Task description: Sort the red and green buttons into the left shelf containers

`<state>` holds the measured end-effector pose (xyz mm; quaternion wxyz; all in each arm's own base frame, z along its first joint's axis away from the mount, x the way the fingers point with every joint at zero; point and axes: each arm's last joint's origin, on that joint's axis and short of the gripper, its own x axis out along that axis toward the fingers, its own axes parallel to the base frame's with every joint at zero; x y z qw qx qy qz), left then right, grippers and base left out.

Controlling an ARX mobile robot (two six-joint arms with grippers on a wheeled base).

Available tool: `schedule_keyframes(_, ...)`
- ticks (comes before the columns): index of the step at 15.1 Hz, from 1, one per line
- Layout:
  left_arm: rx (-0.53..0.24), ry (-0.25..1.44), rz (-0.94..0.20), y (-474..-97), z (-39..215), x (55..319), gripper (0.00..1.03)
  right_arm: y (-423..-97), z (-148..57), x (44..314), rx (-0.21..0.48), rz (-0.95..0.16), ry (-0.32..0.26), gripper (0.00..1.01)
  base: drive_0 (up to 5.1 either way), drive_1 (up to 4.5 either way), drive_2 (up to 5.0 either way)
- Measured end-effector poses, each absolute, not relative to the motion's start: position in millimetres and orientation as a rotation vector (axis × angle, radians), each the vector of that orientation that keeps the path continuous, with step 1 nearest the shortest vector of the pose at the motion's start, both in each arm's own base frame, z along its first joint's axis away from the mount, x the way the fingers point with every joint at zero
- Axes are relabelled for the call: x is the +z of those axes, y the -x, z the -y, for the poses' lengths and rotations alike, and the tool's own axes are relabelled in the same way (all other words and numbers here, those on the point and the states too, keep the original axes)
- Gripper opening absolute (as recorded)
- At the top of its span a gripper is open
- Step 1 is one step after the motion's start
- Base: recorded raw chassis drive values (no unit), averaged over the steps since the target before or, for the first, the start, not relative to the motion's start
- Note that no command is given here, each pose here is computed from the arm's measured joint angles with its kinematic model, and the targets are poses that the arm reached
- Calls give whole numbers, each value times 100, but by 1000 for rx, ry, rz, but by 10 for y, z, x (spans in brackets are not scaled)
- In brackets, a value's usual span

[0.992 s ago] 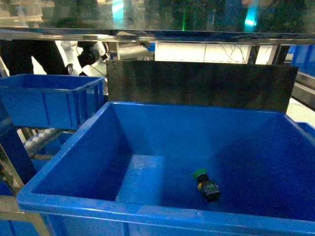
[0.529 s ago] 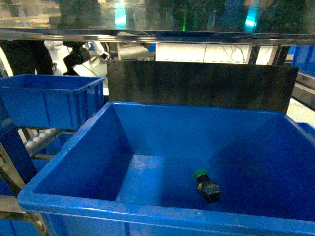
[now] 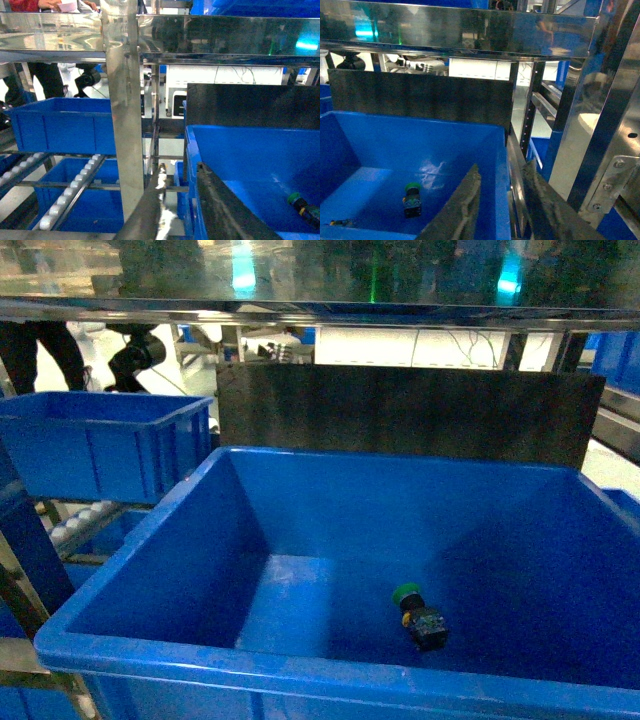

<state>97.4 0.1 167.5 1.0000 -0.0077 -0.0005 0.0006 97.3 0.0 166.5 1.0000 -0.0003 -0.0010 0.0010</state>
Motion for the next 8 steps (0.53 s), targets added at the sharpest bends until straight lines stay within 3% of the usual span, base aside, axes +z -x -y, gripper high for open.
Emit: schedule_keyframes(8,1,15,1,-974,-1,1675,87,-973,0,1665,2,2,1,95,0,0,0)
